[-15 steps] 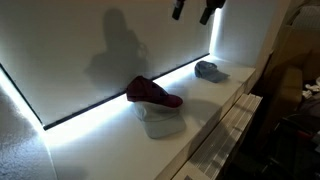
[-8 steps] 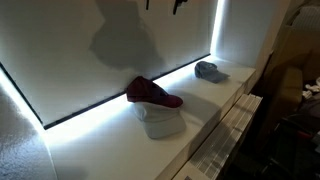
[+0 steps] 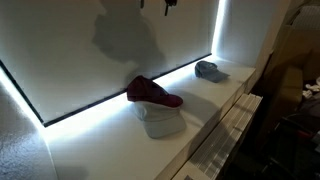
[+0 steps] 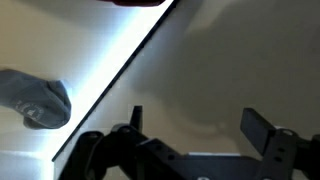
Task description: Put the white cap on the red cap
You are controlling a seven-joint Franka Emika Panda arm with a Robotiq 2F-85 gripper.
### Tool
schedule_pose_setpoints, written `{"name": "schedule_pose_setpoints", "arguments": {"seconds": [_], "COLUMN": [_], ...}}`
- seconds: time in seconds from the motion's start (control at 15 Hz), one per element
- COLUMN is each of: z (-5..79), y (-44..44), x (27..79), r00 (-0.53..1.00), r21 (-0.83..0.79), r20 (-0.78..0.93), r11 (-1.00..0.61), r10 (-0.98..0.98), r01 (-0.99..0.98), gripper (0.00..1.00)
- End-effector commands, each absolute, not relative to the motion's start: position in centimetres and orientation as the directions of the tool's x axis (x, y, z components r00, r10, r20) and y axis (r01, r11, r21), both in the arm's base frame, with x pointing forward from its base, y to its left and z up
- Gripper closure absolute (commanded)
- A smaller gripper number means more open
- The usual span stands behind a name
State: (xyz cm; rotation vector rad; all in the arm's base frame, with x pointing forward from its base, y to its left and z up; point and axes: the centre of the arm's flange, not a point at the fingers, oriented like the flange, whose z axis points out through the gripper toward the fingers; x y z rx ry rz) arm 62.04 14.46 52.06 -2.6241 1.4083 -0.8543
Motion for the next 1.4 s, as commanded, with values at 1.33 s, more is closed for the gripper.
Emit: {"name": "schedule_pose_setpoints", "arguments": {"seconds": [1.33], "z": [39.2], "y": [-18.3], "x": [60.0], "r00": [-0.44], "r21": [-0.252], "r20": [0.365], "r11": [0.368], "r10": [-0.821], "r01": [-0.895], "gripper": [0.0]}}
